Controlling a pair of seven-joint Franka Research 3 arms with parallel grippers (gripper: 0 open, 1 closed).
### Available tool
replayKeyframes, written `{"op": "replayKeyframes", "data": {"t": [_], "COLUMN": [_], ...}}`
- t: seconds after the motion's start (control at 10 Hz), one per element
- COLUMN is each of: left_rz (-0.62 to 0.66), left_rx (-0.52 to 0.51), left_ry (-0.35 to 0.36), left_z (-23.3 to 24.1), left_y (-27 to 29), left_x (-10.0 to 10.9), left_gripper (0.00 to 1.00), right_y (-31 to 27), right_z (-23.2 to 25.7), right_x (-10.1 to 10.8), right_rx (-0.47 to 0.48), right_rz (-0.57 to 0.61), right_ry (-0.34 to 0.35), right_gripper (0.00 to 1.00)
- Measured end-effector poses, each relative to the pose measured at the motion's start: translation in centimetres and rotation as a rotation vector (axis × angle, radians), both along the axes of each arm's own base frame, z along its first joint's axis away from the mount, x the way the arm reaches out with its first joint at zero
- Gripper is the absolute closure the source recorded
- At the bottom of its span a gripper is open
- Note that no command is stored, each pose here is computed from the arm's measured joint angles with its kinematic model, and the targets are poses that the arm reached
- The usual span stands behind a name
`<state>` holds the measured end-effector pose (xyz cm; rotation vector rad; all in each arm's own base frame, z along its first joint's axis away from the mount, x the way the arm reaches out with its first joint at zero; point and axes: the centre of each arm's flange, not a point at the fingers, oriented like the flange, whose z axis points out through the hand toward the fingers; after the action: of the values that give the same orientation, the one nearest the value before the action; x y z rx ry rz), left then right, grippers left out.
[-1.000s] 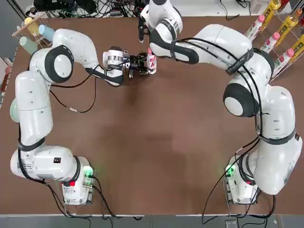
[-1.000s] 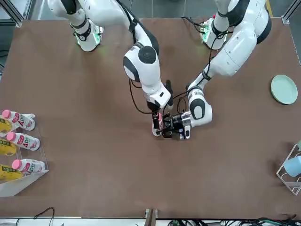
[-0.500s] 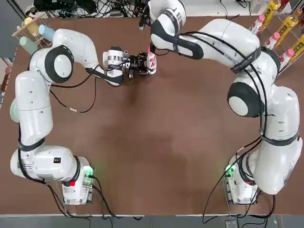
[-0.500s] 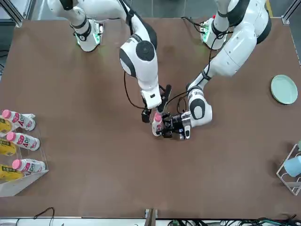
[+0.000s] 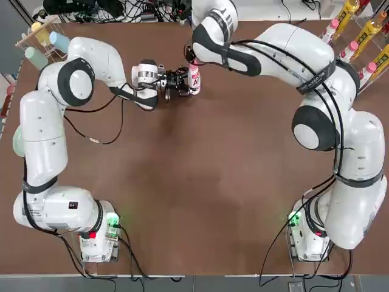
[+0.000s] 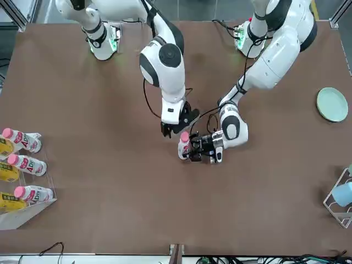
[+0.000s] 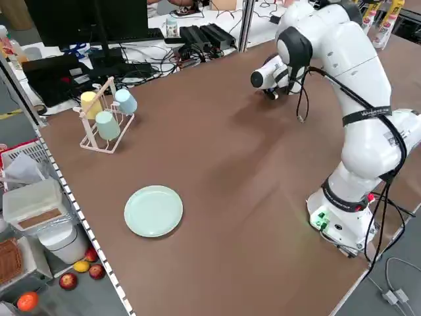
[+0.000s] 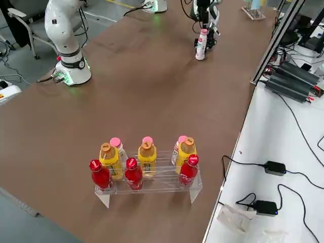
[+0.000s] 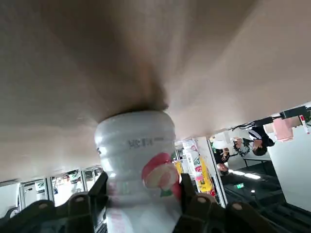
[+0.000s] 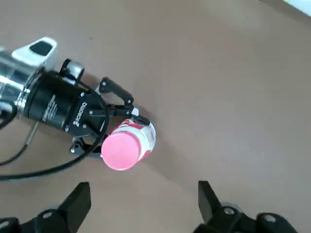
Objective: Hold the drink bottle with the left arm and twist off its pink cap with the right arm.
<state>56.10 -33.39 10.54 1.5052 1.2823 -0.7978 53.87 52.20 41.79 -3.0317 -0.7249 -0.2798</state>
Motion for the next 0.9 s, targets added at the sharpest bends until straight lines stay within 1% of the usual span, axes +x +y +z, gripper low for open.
{"op": "replayKeyframes", "data": {"t": [0.1, 0.3, 0.4, 0.6, 0.9], "left_rz": [0.000, 0.001, 0.001, 0.001, 0.001], "left_rx": [-0.001, -0.004, -0.005, -0.005, -0.005], "left_ry": [-0.001, -0.002, -0.002, -0.002, -0.002], "left_z": [0.0, -0.1, -0.1, -0.1, -0.1], "left_y": [-0.1, -0.2, -0.2, -0.2, -0.2], "left_x": [0.1, 0.2, 0.2, 0.2, 0.2], "left_gripper": [0.38, 0.38, 0.38, 0.38, 0.38], "right_y": [0.0, 0.3, 0.4, 0.8, 1.8], "right_z": [0.0, 0.3, 0.1, -1.2, -2.5], "right_x": [0.0, 0.3, 0.6, 0.7, 0.2], "right_rx": [0.018, 0.078, 0.098, 0.106, 0.113], "right_rz": [-0.097, -0.222, -0.252, -0.279, -0.286], "right_ry": [0.004, -0.018, -0.026, -0.023, -0.021], "right_gripper": [0.02, 0.03, 0.03, 0.06, 0.11]}}
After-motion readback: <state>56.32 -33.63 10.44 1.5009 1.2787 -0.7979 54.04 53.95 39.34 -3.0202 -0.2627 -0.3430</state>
